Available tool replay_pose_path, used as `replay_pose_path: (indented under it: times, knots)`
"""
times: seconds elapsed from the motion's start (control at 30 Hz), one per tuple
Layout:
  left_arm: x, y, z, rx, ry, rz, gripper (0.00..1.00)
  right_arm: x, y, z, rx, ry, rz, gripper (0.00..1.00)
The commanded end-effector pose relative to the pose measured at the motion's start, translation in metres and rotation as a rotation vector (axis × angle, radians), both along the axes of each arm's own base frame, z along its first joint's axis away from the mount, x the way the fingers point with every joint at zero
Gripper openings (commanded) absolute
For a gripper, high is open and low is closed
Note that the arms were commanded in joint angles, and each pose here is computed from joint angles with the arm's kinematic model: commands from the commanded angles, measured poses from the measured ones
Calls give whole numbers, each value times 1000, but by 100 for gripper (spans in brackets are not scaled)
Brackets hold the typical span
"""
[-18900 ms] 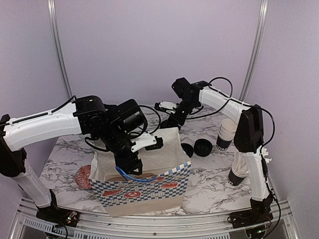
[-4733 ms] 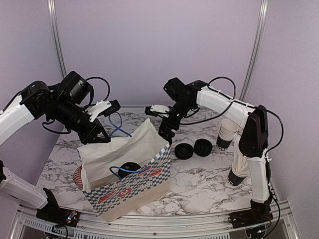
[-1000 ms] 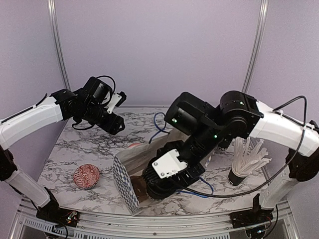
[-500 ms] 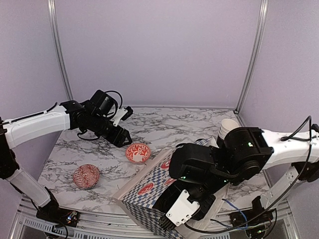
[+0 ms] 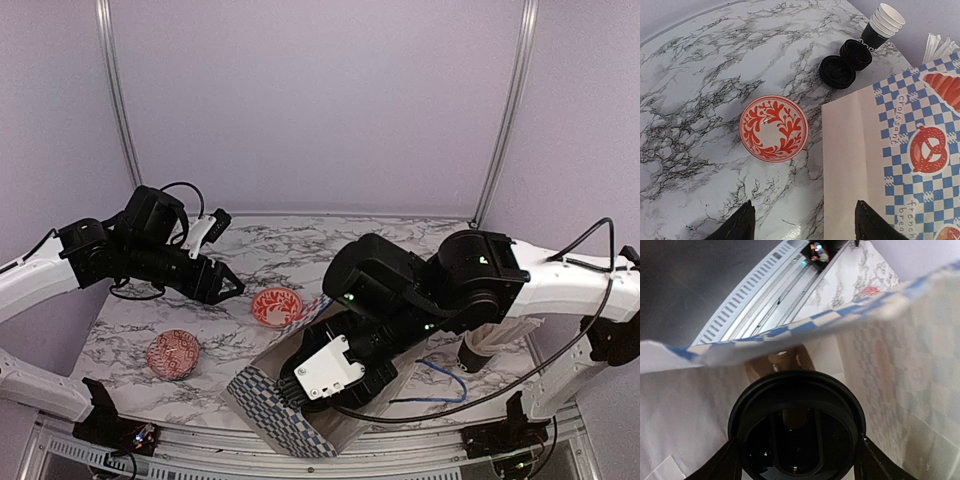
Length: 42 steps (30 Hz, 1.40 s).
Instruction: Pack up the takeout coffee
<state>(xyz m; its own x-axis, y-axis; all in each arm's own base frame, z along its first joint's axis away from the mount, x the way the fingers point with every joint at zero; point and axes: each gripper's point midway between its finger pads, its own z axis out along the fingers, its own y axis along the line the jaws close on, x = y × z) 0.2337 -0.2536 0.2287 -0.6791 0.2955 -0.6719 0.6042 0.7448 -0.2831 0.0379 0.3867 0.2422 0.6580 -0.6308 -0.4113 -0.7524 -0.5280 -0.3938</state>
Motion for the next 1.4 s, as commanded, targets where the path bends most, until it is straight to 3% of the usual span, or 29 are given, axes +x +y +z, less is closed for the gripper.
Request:
replay_pose_path:
  times: [0.0,0.1,0.23,0.33,0.47,0.67,0.8,0.9,1.1,1.37]
  knots:
    - [-41,-2,8,-37,50,-10,67,29,24,31,122,83,-102,50]
    - [-71,-3,15,-61,59,-51,58,43,22,25,110,87,-129,50]
    - [-120,-9,13,-114,159,-155,28,51,9,13,83,85,-163,50]
    - [-139,-1,4,-82,211,-152,11,65,2,9,80,91,-211,50]
    - [-143,16,11,-74,231,-93,0,87,-2,3,71,96,-265,50]
    - [-209,-6,-7,-121,438,-336,0,92,-1,2,69,111,-274,50]
    - [-210,-48,-2,-218,366,-444,0,89,1,7,73,118,-260,50]
    - [-192,-70,3,-254,248,-448,3,82,-2,13,74,142,-235,50]
    - [-127,-76,0,-249,67,-278,5,59,-7,25,81,194,-161,50]
    - [-66,-80,15,-244,-61,-249,8,58,7,25,82,173,-156,50]
